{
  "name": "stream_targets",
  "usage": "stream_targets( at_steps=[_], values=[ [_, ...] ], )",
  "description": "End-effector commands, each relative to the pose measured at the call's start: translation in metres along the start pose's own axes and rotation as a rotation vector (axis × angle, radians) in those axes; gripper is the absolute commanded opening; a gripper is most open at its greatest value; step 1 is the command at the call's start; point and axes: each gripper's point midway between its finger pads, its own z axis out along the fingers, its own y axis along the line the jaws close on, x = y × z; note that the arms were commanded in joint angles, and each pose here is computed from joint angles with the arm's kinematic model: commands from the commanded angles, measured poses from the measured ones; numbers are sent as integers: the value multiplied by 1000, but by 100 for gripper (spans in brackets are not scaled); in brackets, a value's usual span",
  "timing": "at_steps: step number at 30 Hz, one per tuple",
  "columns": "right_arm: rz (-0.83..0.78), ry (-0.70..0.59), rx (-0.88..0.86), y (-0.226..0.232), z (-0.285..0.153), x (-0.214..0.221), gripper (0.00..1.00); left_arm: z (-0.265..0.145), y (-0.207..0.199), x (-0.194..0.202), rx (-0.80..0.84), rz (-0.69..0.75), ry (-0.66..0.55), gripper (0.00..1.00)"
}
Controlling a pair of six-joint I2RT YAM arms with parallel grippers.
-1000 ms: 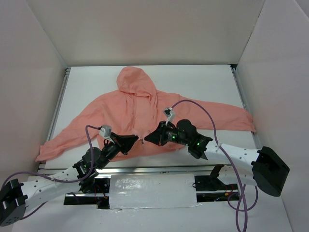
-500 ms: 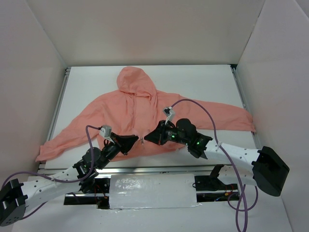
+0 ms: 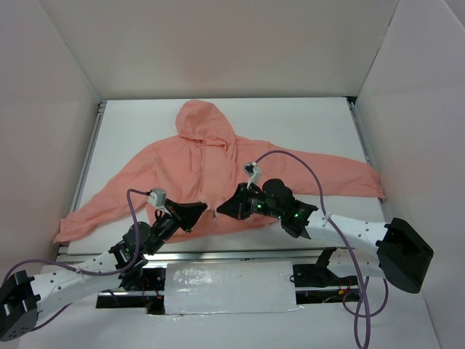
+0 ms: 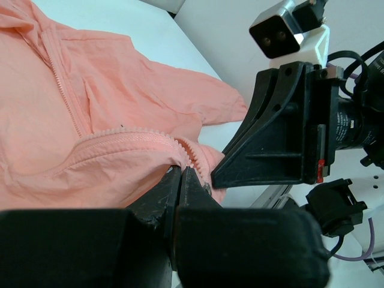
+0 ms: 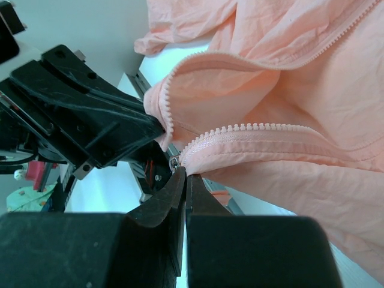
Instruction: Zip up the jacket
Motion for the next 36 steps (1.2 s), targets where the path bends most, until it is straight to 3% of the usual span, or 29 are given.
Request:
stream_targets(
  at_steps=[1, 36],
  values=[
    [-13, -9, -44, 17, 2, -7, 0, 4, -12, -23, 27, 8, -74, 0],
    [19, -36, 10, 21, 4, -17, 0, 3, -9, -18, 32, 17, -73, 0]
  ],
)
